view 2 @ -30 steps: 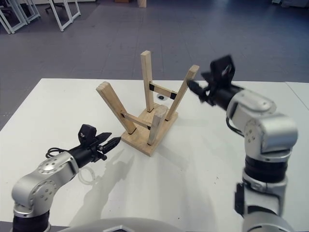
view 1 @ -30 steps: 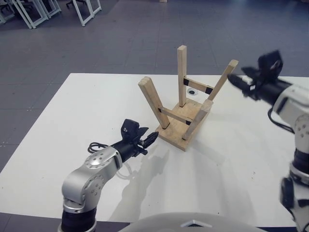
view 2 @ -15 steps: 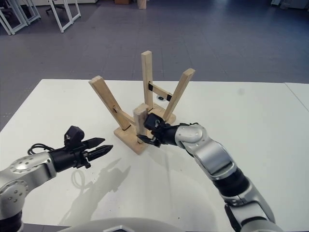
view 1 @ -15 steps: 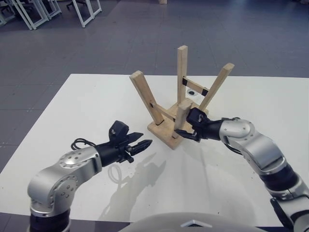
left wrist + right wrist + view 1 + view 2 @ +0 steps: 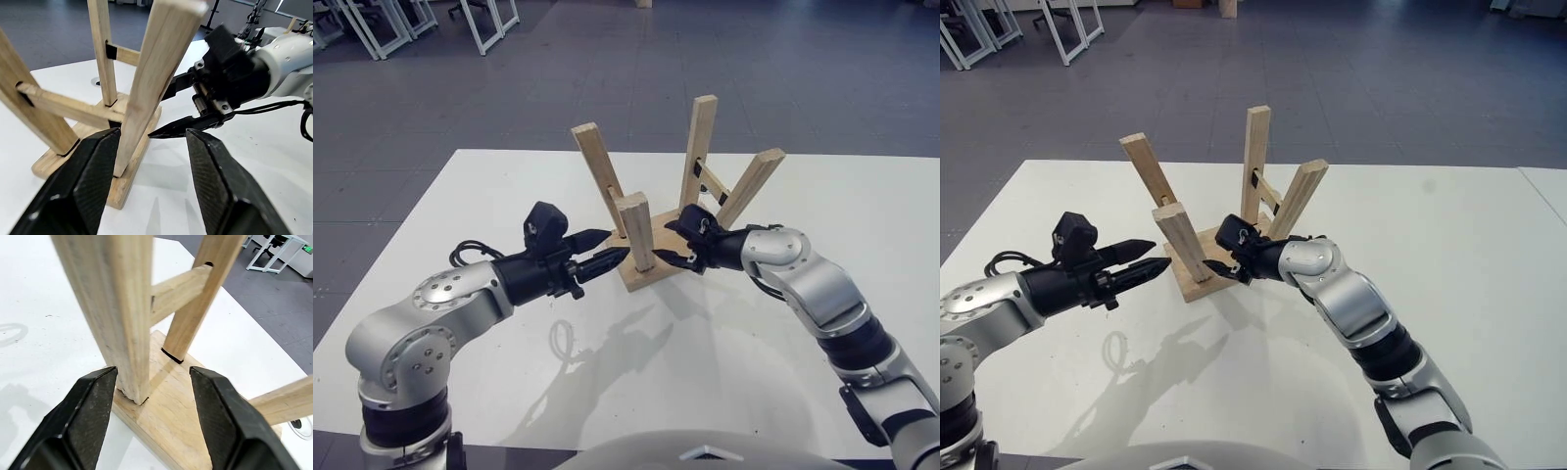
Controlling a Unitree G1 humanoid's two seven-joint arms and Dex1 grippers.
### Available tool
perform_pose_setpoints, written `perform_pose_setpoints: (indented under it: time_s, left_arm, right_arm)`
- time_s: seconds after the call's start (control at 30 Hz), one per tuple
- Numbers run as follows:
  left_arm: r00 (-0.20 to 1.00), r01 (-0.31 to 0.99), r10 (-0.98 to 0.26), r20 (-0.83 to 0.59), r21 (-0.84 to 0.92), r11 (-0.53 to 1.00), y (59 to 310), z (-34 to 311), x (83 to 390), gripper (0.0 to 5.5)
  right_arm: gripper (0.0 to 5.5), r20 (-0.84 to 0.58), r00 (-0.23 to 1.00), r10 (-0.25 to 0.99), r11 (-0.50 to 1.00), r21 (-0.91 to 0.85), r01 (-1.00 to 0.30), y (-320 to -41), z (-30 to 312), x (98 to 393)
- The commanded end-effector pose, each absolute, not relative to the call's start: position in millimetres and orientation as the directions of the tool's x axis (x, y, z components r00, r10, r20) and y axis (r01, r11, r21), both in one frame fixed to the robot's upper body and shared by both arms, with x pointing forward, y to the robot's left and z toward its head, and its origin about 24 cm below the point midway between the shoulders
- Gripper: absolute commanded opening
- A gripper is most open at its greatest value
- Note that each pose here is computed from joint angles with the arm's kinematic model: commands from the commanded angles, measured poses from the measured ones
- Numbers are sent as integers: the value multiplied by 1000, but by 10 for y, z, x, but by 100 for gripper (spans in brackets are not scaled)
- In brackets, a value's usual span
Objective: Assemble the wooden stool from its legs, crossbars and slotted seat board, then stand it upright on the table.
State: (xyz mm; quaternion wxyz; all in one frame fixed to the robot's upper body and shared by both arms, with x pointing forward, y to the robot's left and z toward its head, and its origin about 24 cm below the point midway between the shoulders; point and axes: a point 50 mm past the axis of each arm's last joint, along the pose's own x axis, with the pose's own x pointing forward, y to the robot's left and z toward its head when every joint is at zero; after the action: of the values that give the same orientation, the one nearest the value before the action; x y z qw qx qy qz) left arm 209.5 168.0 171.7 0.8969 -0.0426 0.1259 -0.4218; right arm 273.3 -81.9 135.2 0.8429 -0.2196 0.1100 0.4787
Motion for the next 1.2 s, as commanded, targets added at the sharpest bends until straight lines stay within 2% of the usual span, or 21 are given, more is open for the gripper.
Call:
perform_pose_setpoints:
  time_s: [0.03, 0.13, 0.23, 0.3, 0.47, 0.5, 0.67, 0.77, 1.0, 1.2]
  left_arm:
    - [621, 752, -766, -170, -150, 642, 1631, 1806, 2174, 250]
    - [629, 750, -760, -164, -128, 649, 1601, 1841, 2231, 250]
    - [628, 755, -763, -152, -120, 645, 1566, 1858, 2264, 250]
    - [618, 764, -773, -144, -120, 634, 1532, 1865, 2285, 250]
    - [603, 776, -788, -122, -139, 615, 1487, 1858, 2339, 250]
    - [608, 772, -784, -121, -140, 620, 1494, 1846, 2360, 230]
    - [591, 784, -800, -105, -161, 600, 1476, 1779, 2424, 163]
    - [539, 818, -834, -121, -162, 552, 1521, 1743, 2420, 149]
    - [323, 926, -930, -176, -143, 349, 1761, 1910, 2424, 141]
    - [271, 947, -935, -228, -109, 302, 1954, 1975, 2517, 137]
  right_arm:
    - [271, -409, 570, 712, 509, -258, -821, -1066, 1353, 2717]
    - [271, -444, 570, 692, 540, -206, -816, -1285, 1309, 2613]
    - [271, -473, 483, 737, 516, -70, -854, -1429, 1313, 2442]
    - [271, -506, 444, 739, 514, -2, -858, -1618, 1320, 2384]
    - [271, -556, 468, 687, 572, 17, -820, -2120, 1423, 2520]
    - [267, -548, 480, 685, 580, 11, -814, -2176, 1466, 2574]
    - [267, -449, 462, 765, 542, 61, -838, -2290, 1661, 2737]
    - [267, -402, 442, 802, 514, 88, -853, -2402, 1809, 2815]
    - [267, -398, 400, 826, 481, 125, -868, -2653, 1940, 2771]
    - [267, -391, 275, 879, 351, 137, -926, -2457, 1979, 2659]
